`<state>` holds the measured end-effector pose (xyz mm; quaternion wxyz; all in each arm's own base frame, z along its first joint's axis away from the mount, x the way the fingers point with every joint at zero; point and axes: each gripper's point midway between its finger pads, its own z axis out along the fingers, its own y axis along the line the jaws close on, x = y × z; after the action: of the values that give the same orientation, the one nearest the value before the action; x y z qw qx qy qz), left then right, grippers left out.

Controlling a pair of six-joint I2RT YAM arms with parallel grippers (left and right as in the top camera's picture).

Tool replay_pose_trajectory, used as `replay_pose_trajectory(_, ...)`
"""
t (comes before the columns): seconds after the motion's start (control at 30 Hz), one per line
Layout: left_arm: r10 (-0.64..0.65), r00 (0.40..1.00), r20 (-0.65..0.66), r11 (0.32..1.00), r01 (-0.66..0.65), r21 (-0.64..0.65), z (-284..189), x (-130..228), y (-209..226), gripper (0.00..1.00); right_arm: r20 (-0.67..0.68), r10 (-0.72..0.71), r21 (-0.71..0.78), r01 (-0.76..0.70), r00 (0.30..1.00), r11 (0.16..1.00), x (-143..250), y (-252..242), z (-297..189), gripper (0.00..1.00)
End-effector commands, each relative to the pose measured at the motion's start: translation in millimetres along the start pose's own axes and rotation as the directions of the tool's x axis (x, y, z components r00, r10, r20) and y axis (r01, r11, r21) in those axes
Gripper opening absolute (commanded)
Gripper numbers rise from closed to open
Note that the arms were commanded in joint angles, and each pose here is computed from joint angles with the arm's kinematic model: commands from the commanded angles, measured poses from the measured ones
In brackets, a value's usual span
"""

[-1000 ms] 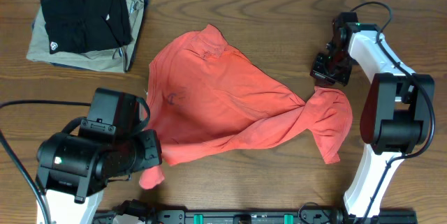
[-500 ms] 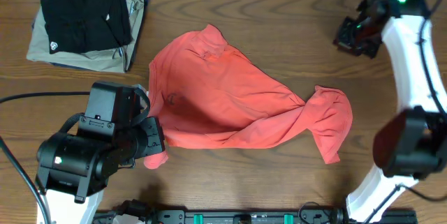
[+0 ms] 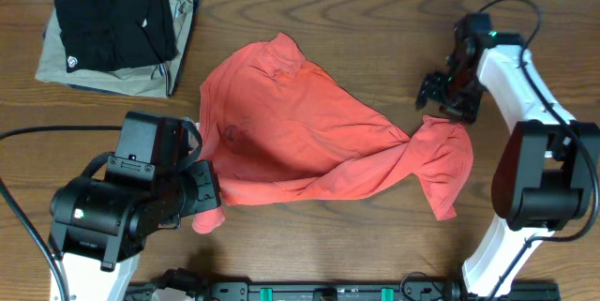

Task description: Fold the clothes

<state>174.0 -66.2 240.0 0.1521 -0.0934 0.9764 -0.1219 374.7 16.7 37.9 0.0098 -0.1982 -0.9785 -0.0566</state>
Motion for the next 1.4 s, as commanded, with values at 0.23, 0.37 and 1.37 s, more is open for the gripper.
replay_pose_trajectory(0.23, 0.005, 1.000, 0.001, 1.000, -0.005, -0.008, -1.2, -0.2, 2.0, 0.07, -0.006, 0.089, 0.014, -0.089, 0.996, 0.996, 7.9, -2.9, 22.8, 0.65)
replay_pose_trajectory(0.37, 0.016, 1.000, 0.001, 1.000, -0.016, -0.008, -1.2, -0.2, 2.0, 0.06, -0.006, 0.095, 0.014, -0.095, 0.995, 0.995, 11.6, -4.7, 32.6, 0.66)
replay_pose_trajectory(1.37, 0.031, 0.997, 0.070, 0.999, -0.033, 0.024, -2.4, -16.8, -6.3, 0.06, 0.208, 0.095, -0.095, -0.077, 0.973, 0.993, -53.2, 11.9, -77.0, 0.01)
